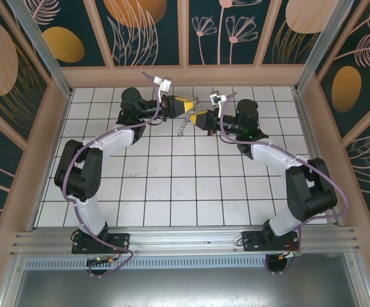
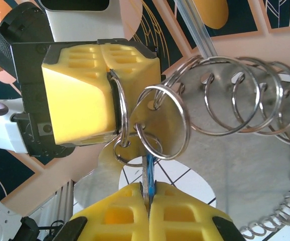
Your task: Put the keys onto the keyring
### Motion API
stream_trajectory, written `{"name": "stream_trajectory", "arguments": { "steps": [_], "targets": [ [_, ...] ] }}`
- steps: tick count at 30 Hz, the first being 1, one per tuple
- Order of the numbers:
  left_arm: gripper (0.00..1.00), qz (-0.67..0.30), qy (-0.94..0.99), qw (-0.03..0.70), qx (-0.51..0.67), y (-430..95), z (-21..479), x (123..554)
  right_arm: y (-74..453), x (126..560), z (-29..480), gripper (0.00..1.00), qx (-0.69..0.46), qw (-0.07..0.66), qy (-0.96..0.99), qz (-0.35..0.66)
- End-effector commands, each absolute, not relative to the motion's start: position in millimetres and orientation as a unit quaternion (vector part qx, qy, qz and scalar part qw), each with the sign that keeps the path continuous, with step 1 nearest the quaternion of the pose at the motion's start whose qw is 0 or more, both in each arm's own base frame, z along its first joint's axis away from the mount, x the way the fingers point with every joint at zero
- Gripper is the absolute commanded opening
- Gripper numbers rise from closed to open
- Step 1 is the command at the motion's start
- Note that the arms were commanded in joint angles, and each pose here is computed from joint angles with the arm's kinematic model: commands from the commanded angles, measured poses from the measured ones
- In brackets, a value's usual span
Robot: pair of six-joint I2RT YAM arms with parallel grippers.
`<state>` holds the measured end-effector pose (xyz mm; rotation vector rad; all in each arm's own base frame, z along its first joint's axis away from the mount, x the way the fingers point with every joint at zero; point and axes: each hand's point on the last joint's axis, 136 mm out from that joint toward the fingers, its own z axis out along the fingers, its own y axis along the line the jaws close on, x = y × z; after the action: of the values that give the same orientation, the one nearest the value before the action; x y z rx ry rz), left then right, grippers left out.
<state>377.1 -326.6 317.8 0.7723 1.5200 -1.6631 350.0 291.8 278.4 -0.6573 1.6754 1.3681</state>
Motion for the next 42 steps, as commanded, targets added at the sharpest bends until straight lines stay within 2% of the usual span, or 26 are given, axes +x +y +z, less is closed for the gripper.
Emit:
{"name": "stream_trajectory", "arguments": {
  "steps": [1,42],
  "targets": [
    [0.00,-0.649,0.559,0.398,0.328,-325,345,363,293,352,293,0.00,-0.274,0.445,0.656,0.544],
    [0.00,-0.628,0.578,0.407,0.324,-326,330,371,269,359,296,0.00,-0.254,0.426,0.734,0.464]
  ]
}}
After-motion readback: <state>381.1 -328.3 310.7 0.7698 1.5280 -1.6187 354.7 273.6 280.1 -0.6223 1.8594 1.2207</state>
